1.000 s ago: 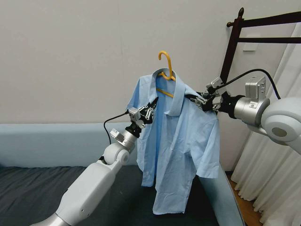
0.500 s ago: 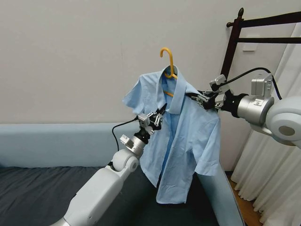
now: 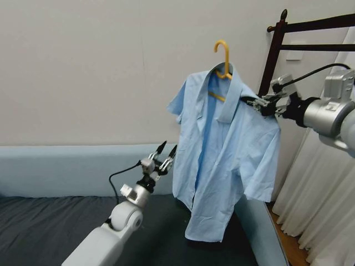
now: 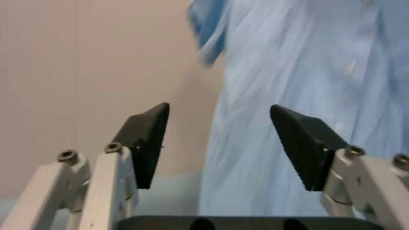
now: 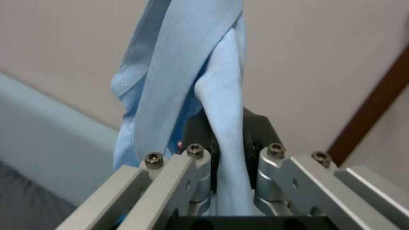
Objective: Pick up the clothes from the sofa and hang them on the clothes hanger.
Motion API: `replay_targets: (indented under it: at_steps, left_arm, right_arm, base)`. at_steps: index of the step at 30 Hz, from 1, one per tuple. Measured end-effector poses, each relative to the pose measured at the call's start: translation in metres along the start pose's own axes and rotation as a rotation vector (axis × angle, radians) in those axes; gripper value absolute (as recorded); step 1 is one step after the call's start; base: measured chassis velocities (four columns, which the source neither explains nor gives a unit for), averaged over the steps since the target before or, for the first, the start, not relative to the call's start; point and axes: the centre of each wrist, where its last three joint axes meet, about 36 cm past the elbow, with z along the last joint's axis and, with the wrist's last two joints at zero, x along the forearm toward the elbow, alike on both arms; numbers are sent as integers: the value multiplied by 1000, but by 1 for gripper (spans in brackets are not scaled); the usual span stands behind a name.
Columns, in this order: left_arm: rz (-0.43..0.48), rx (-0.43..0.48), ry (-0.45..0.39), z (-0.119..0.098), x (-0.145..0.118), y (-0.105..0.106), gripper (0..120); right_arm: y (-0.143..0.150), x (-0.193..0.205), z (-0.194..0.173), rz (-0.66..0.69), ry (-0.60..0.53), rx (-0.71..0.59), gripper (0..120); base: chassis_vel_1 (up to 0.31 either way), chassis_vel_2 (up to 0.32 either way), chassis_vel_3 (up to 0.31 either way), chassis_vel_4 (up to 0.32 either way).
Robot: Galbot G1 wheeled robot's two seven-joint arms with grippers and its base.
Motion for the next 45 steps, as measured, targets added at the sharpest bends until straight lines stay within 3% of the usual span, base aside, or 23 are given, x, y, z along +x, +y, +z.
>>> replay_targets:
  at_steps: [1,2,3,5,9,18,24,27,35,45]
  left_arm:
    - [-25,-10,23,8,20,5,76]
    - [-25,-10,23,8,20,5,76]
    - [-64,-17,49,19,48,9,81]
    - [-94,-16,65,28,75,9,88]
    - [-114,1,66,32,94,-1,98]
    - [-135,11,32,23,96,-8,100]
    - [-145,5,31,22,98,-4,100]
    - [-155,-7,33,23,100,3,100]
    - [-174,-17,34,25,100,16,100]
    - [-193,-17,34,29,106,19,100]
  right_arm:
    - [-4,4,-5,35,4,16,7]
    - [-4,4,-5,35,4,16,7]
    - [-11,9,-10,85,15,41,7]
    - [-21,14,-13,161,25,77,7]
    - [-39,17,-15,287,29,141,7]
    - [-79,3,6,427,107,138,7]
    - [-105,-24,30,525,164,110,7]
    - [-115,-56,48,567,191,58,7]
    - [-102,-134,74,635,196,12,7]
    - [-91,-202,103,797,92,46,7]
  base:
    - [0,0,0,0]
    - [0,0,0,0]
    - [0,0,0,0]
    - [0,0,0,0]
    - [0,0,0,0]
    - [0,0,0,0]
    - [0,0,0,0]
    - [0,0,0,0]
    - [0,0,0,0]
    - [0,0,0,0]
